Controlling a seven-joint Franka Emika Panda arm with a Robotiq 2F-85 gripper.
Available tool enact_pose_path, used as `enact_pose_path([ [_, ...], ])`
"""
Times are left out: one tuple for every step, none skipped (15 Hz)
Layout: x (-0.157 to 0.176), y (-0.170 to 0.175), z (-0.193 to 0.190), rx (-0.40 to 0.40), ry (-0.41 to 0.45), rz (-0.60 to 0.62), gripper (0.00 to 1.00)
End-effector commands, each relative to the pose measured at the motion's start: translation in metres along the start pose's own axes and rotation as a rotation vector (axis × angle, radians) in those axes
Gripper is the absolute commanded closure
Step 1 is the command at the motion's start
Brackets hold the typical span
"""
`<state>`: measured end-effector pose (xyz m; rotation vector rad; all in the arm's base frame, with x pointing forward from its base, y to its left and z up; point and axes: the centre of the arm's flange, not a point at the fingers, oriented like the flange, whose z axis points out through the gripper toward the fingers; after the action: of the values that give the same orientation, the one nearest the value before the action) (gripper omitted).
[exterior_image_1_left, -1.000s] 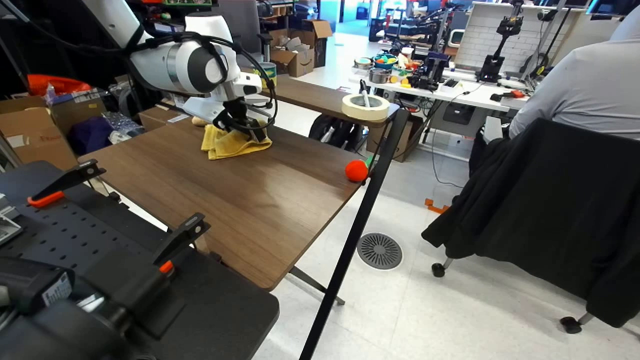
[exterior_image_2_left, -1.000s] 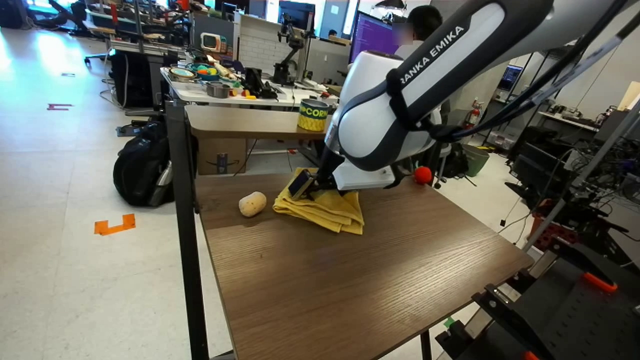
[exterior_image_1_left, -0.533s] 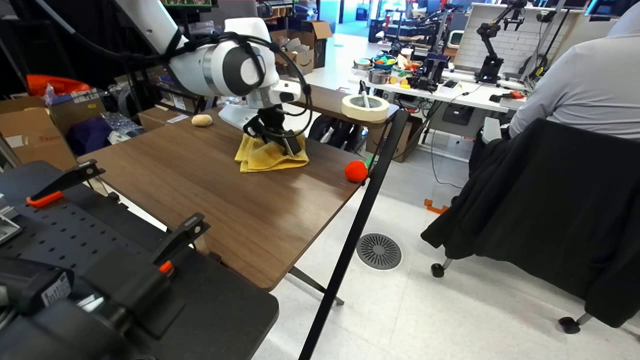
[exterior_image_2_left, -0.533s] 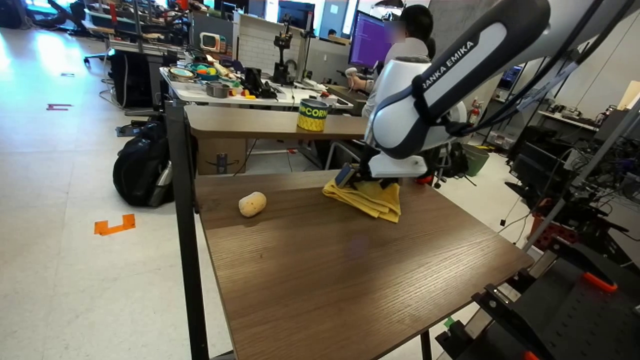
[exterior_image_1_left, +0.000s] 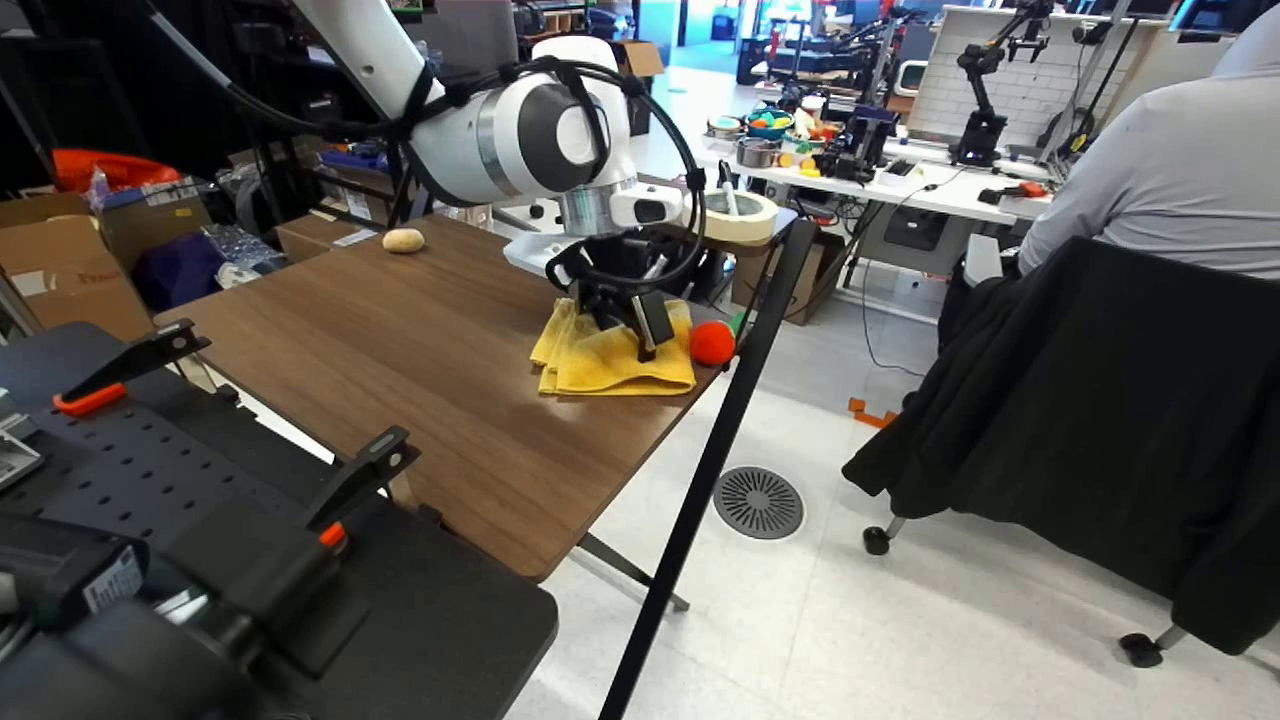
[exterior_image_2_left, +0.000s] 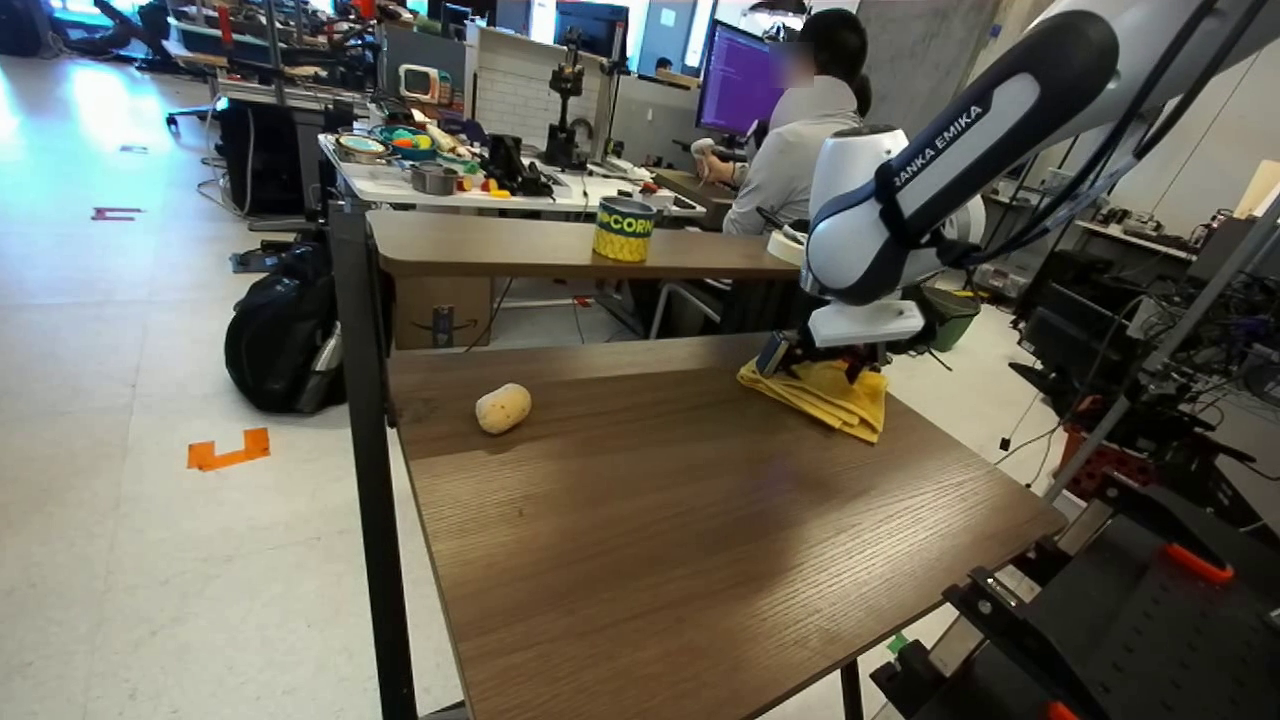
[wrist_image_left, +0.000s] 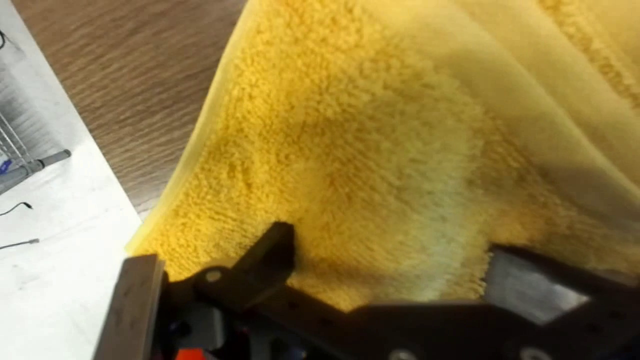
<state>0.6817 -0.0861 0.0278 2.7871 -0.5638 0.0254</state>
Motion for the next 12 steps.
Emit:
enact_pose_path([
  [-0.062,-0.034,0.016,-0.056,-0.056,-0.166,0.00],
  [-0.078,-0.042,0.012,-0.055,-0.050,-0.210,0.00],
  [-0.089,-0.048,0.007,-0.059,-0.043,-0.256,0.00],
  [-0.102,-0.052,0.000,-0.062,-0.044,-0.302,0.00],
  [-0.116,-0.057,-0.004,-0.064,-0.047,-0.346,0.00],
  [-0.131,-0.060,-0.008,-0.070,-0.048,-0.392,0.00],
  [-0.146,-0.064,-0.010,-0.088,-0.052,-0.435,0.00],
  [-0.154,-0.065,-0.013,-0.110,-0.065,-0.475,0.00],
  [-0.103,-0.067,-0.027,-0.080,-0.021,-0.383,0.00],
  [-0.116,-0.070,-0.029,-0.090,-0.031,-0.411,0.00],
  [-0.124,-0.071,-0.030,-0.095,-0.039,-0.426,0.00],
  [-0.129,-0.071,-0.030,-0.097,-0.044,-0.434,0.00],
])
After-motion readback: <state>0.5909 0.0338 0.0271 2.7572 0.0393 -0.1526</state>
